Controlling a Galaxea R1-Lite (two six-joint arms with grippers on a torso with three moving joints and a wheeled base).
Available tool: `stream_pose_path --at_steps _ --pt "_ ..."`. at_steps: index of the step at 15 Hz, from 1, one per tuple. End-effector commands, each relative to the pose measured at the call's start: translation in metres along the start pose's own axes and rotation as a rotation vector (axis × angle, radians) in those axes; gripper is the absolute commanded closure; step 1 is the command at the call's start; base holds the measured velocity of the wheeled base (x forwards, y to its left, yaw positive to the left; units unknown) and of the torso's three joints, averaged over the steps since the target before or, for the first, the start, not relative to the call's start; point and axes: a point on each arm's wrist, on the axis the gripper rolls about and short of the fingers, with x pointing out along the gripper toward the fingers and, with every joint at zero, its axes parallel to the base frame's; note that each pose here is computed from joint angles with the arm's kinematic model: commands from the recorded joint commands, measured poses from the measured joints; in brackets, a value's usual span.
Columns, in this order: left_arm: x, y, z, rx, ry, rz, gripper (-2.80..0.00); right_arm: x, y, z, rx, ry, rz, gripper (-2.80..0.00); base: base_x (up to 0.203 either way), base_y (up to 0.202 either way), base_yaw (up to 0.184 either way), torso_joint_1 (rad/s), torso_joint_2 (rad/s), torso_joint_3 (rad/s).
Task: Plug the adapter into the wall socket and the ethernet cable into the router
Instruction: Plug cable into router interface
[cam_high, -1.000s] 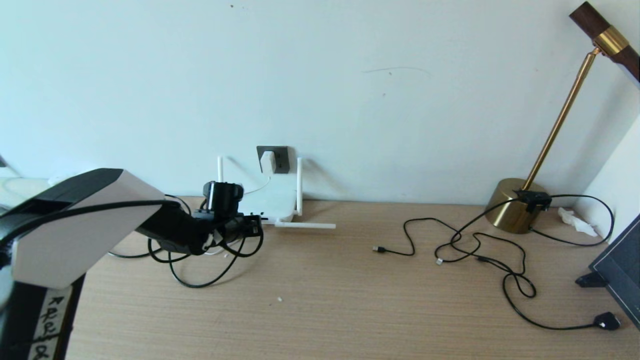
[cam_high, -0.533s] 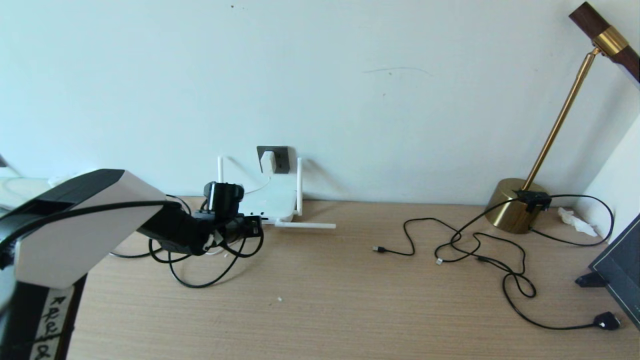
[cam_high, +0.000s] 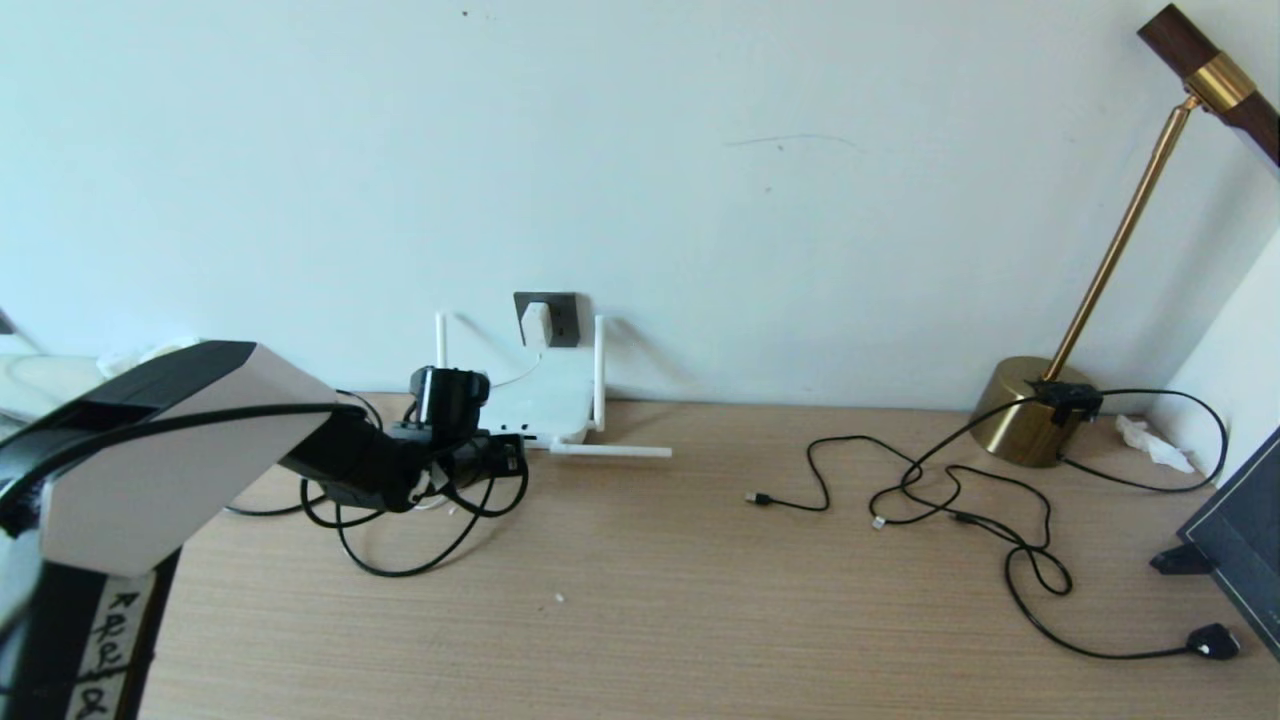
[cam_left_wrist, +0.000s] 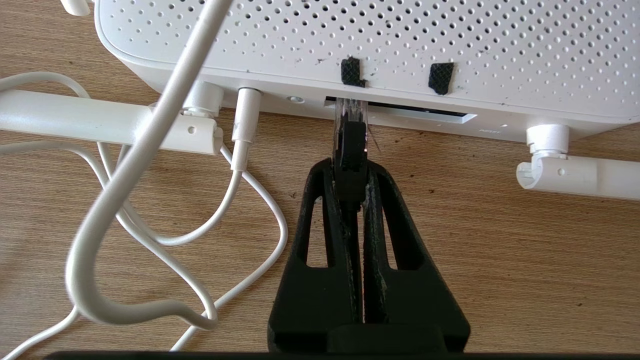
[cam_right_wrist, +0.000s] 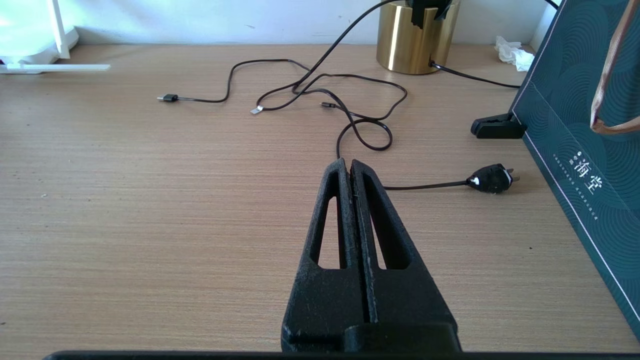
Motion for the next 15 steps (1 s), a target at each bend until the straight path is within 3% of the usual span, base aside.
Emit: stream_pose_path --at_steps 1,15 --pt "0.0003 0.0000 -0.0002 -0.001 -0.002 0.001 0.00 0.0000 0.0000 0.0000 0.000 -0.001 0.000 0.00 0.000 0.000 0.000 0.000 0.00 0.000" --pt "-0.0077 0.0013 0.0010 0.004 -0.002 0.010 0.00 0.0000 0.0000 0.0000 0.000 -0.001 0.000 0.00 0.000 0.000 0.000 0.000 0.00 0.000"
